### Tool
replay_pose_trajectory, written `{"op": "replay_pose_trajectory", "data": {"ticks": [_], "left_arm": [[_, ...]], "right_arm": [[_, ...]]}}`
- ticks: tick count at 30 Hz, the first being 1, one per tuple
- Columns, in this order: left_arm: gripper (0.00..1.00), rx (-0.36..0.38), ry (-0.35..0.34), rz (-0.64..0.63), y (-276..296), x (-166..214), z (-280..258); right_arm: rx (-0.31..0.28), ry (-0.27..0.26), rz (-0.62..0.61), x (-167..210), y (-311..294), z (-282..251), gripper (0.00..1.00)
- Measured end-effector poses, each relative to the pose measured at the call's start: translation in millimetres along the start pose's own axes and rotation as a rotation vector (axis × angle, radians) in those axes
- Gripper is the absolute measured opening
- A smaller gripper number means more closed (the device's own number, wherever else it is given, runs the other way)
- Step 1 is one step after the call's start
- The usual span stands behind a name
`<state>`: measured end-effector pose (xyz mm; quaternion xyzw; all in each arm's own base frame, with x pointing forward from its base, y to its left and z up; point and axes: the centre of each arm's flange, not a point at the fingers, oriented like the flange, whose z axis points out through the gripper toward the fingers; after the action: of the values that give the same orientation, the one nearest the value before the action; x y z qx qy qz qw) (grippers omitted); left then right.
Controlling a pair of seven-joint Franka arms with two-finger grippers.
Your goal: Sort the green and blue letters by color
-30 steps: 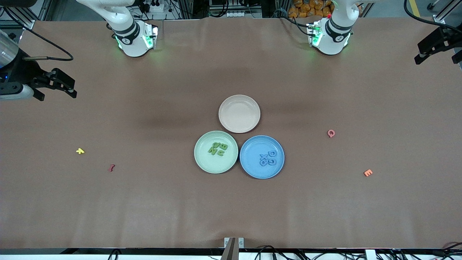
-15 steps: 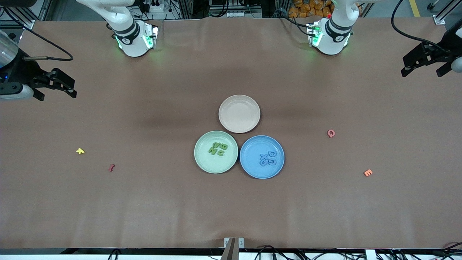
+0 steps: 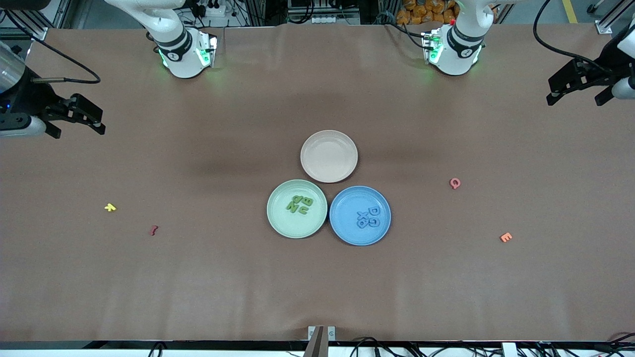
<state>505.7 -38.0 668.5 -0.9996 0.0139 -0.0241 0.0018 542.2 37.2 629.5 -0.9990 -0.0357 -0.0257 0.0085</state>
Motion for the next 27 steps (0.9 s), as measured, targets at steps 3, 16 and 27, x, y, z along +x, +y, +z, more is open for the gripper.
{"op": "replay_pose_trajectory", "data": {"ticks": [3,16,27], "left_arm": [[1.00,0.000,0.003,0.000,0,1,1],[1.00,-0.001,0.021,0.000,0,7,8],[1.00,-0.001,0.012,-0.006,-3,11,14]], "right_arm": [[0.000,0.000,0.000,0,0,0,1.00],[0.000,0.000,0.001,0,0,0,1.00],[0.000,0.000,0.000,0,0,0,1.00]]}}
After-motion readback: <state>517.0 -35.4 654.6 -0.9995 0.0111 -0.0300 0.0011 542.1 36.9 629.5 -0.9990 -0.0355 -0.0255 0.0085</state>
